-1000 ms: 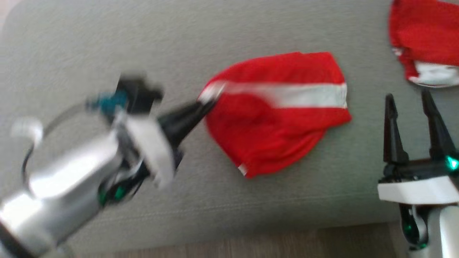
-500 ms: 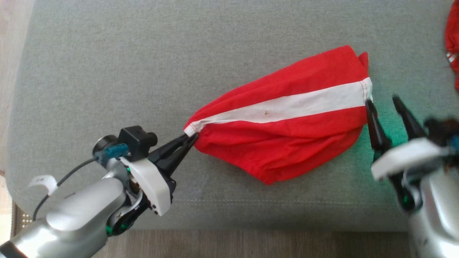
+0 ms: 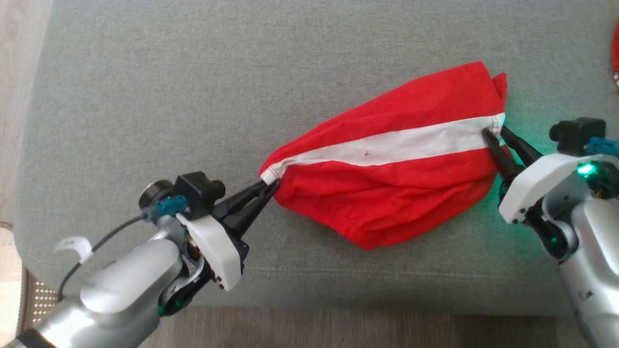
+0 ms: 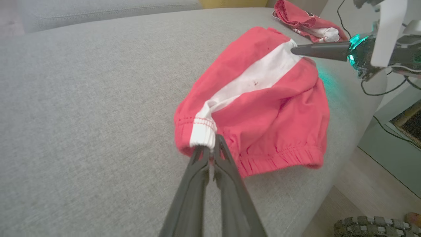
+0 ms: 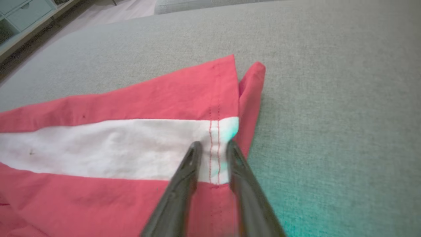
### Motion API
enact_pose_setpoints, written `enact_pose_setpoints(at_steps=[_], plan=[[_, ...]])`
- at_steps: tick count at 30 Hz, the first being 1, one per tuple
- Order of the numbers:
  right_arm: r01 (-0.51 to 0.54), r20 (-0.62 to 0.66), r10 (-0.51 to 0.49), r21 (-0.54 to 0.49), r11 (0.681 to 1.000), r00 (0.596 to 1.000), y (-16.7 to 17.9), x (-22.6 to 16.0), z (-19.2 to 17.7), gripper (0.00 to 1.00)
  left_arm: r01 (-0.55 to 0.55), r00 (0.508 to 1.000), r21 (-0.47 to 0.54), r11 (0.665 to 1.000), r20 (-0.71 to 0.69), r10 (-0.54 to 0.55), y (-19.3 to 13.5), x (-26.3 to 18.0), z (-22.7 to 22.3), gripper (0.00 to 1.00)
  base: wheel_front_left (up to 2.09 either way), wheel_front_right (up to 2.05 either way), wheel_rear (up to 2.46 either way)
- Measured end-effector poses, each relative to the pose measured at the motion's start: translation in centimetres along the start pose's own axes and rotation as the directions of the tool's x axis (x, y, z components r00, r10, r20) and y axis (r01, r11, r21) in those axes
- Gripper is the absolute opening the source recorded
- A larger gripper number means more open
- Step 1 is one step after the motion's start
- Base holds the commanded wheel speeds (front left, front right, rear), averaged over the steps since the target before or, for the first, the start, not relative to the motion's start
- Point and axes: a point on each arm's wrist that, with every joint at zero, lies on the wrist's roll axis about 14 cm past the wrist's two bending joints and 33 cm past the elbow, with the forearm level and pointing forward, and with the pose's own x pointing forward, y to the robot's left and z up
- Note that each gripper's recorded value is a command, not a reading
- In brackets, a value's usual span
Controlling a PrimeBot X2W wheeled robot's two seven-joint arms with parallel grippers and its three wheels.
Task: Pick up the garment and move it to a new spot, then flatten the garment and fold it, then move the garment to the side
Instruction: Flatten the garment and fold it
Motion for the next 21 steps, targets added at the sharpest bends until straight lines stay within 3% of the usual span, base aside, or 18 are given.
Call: enact_pose_setpoints(at_steps=[1, 9, 14, 17, 21], plan=[[-0.003, 0.003, 0.003, -0.009, 1.0, 1.0, 0.0, 0.1, 0.2, 0.0, 0.001, 1.0, -0.005, 1.0, -0.004, -0.001, -0.1, -0.1, -0.2, 0.0, 0.0, 0.0, 0.0], [0.009, 0.114, -0.003, -0.053, 0.999, 0.993, -1.0, -0.8, 4.0, 0.0, -0.008, 1.0, 0.045, 0.999, 0.022, 0.007, 0.0, -0.4, 0.7, 0.0, 0.0, 0.0, 0.0], [0.016, 0.253, -0.021, 0.023, 1.0, 0.967, -1.8, -2.0, 8.8, 0.0, 0.01, 0.995, 0.154, 0.988, 0.095, -0.025, 0.2, 0.3, 4.1, 0.0, 0.0, 0.0, 0.0], [0.021, 0.342, -0.037, 0.051, 0.999, 0.939, -2.6, -2.5, 12.8, 0.0, 0.009, 0.985, 0.292, 0.956, 0.16, -0.058, 1.4, 1.7, 8.6, 0.0, 0.0, 0.0, 0.0], [0.031, 0.469, -0.051, 0.05, 0.998, 0.882, -3.6, -2.1, 19.6, 0.0, -0.06, 0.954, 0.504, 0.861, 0.283, -0.099, 3.8, 4.3, 17.7, 0.0, 0.0, 0.0, 0.0]])
